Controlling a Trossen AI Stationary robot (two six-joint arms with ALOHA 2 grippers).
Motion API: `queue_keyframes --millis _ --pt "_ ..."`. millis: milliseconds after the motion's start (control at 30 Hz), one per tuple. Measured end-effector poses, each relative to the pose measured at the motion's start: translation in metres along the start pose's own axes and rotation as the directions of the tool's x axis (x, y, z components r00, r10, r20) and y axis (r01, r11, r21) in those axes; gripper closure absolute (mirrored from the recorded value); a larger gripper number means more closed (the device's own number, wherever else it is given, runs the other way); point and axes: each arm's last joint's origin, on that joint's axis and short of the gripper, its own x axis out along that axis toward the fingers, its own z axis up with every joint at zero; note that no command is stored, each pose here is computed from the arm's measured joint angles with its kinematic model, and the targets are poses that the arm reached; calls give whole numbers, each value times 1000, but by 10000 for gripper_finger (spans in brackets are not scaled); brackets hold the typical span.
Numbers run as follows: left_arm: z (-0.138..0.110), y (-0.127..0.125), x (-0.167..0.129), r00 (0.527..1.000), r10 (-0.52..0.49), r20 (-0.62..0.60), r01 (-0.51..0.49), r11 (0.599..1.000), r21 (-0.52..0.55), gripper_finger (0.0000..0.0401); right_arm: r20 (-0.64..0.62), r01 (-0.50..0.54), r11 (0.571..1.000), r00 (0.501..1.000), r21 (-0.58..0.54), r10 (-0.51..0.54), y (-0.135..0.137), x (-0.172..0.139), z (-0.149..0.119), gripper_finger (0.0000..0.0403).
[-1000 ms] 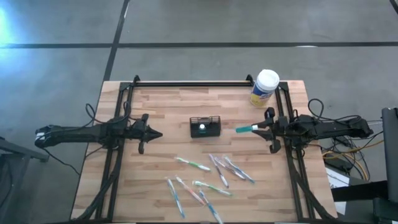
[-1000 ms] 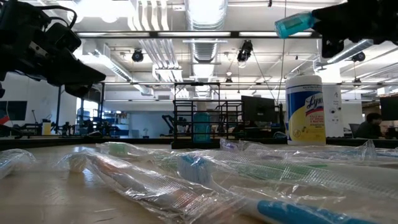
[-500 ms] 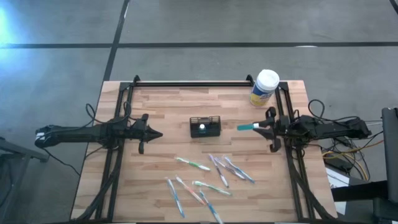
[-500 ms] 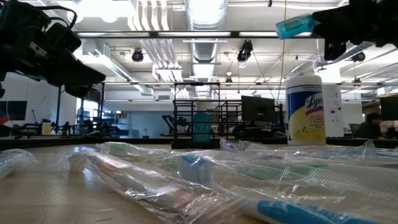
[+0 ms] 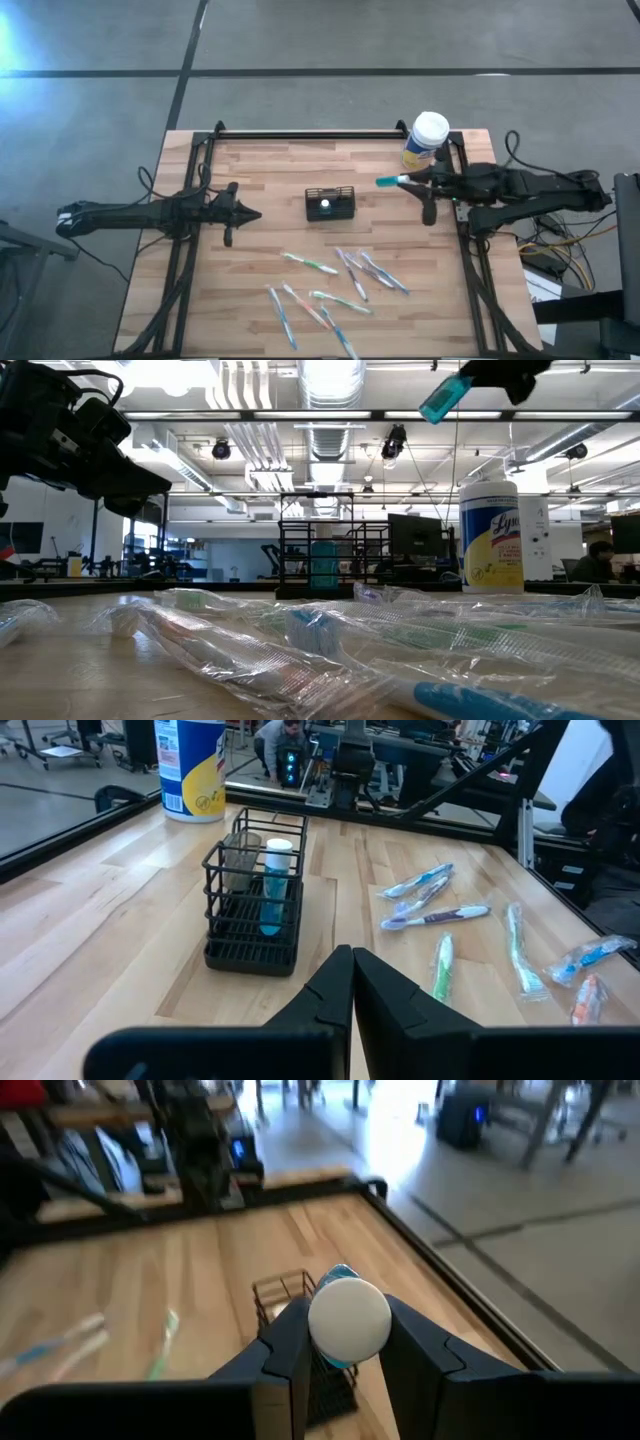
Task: Pick & Place toothbrushing station
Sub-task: Put the blue mouthwash bottle into the black organizer
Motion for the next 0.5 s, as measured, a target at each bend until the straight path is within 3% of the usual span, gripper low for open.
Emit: queue_keyframes --millis 367,500 --pt "0 0 0 1000 0 0 0 1000 0 387 -277 37 996 959 -81 -58 23 44 51 319" --pt "0 0 0 1000 0 0 0 1000 0 387 -336 -9 994 942 -112 -30 33 62 64 319"
